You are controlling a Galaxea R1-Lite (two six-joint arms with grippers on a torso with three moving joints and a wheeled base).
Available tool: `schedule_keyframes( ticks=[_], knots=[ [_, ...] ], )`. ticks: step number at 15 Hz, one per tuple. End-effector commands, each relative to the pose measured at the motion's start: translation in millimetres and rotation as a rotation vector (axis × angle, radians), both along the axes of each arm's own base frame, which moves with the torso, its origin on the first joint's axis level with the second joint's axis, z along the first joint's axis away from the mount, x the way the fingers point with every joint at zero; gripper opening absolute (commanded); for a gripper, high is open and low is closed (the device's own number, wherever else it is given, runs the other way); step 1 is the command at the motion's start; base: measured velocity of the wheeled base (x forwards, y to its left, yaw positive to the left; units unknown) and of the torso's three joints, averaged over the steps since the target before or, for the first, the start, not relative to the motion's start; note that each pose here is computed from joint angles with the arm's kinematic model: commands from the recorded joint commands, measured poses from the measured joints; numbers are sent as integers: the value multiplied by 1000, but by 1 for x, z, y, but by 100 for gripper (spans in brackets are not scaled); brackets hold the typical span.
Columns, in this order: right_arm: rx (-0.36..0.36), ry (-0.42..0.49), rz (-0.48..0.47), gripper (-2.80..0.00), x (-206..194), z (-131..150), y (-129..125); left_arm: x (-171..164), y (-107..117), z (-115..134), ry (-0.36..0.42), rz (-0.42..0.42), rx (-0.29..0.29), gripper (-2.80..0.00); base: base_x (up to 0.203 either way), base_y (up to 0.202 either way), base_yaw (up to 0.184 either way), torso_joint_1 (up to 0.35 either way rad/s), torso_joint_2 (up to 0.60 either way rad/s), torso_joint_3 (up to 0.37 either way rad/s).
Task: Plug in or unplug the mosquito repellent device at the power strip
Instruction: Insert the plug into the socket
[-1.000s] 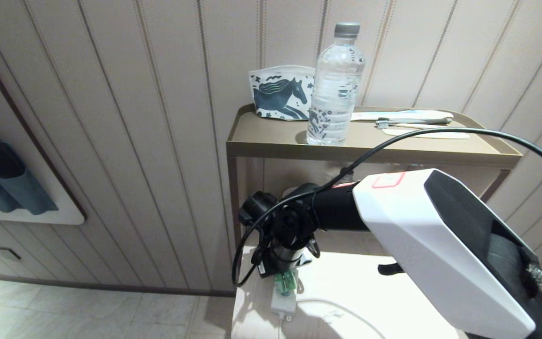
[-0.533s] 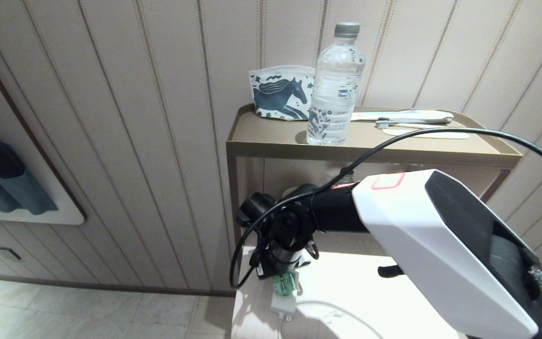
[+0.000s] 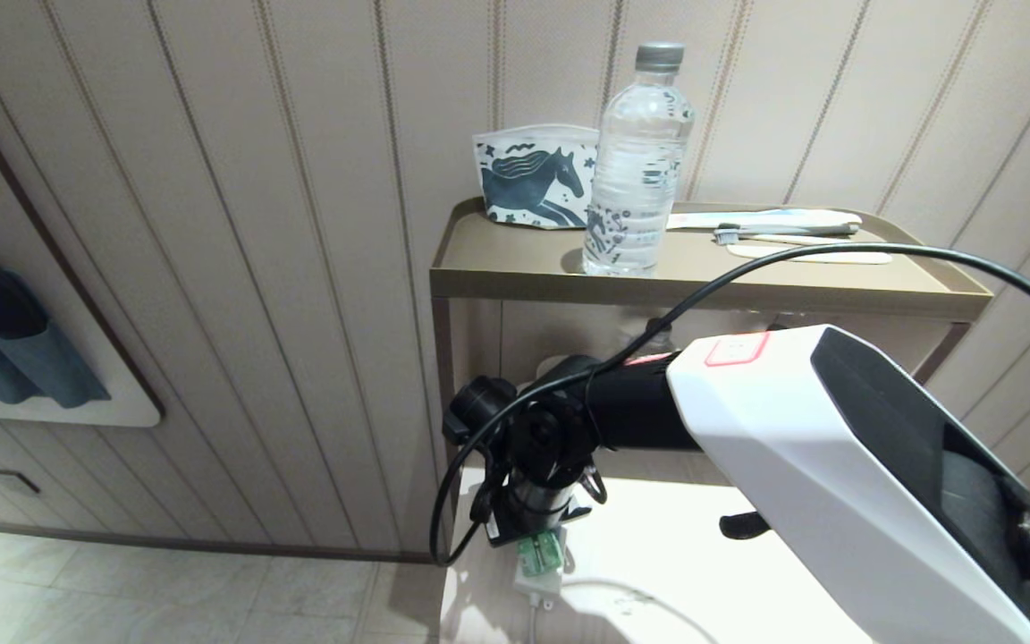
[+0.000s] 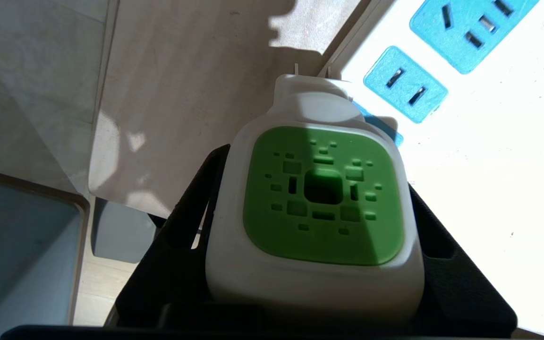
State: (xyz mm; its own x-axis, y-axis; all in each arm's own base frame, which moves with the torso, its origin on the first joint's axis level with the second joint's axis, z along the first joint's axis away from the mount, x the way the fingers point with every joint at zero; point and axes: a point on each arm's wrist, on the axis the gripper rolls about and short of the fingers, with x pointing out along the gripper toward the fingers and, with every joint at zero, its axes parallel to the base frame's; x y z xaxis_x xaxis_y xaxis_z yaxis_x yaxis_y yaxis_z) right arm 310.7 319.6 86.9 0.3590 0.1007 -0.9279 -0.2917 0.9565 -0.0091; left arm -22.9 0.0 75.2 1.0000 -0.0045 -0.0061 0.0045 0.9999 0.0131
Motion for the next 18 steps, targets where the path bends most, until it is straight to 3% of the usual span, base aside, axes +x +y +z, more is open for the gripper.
schedule_keyframes(
  ticks=[1, 14, 18],
  knots=[
    [-8, 9, -5, -280, -1, -1, -2, 0, 0, 0, 0, 0, 1, -280, 0, 0, 0, 0, 0, 0],
    [-22, 23, -42, -280, 4, 2, -21, 0, 0, 0, 0, 0, 1, -280, 0, 0, 0, 0, 0, 0],
    [73, -34, -90, -280, 10, 29, -15, 0, 0, 0, 0, 0, 1, -280, 0, 0, 0, 0, 0, 0]
  ],
)
